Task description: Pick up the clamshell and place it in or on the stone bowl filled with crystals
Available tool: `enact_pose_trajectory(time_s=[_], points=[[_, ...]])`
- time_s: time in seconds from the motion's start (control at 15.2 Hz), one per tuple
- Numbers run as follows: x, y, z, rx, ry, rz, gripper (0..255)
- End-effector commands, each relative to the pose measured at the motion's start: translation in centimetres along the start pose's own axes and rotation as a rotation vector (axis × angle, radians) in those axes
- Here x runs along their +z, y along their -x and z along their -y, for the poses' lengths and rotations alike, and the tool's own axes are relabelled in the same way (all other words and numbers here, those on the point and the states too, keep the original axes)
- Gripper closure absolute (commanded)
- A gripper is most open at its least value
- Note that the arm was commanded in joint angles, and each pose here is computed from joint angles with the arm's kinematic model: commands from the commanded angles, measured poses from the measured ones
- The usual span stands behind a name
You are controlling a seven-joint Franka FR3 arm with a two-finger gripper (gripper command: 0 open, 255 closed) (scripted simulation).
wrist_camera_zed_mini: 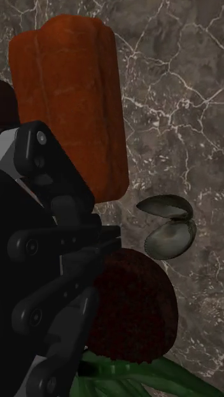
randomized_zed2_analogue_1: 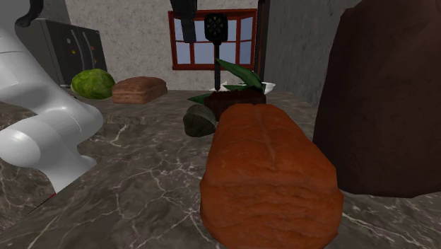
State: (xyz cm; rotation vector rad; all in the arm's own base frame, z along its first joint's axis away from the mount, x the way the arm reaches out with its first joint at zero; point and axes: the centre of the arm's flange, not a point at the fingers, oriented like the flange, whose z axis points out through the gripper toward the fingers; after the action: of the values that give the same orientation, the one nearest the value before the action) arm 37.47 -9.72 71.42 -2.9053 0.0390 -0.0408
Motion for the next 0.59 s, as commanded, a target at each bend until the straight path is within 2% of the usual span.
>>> enact_pose_trajectory(time_s=[0.0, 0.07, 0.53], points=[[0.0, 0.0, 0.0, 0.000, 0.000, 0.000, 255], [0.0, 0.0, 0.0, 0.000, 0.000, 0.000, 0], [9.3, -0.3, 0.9, -0.033, 0.112, -0.008, 0]])
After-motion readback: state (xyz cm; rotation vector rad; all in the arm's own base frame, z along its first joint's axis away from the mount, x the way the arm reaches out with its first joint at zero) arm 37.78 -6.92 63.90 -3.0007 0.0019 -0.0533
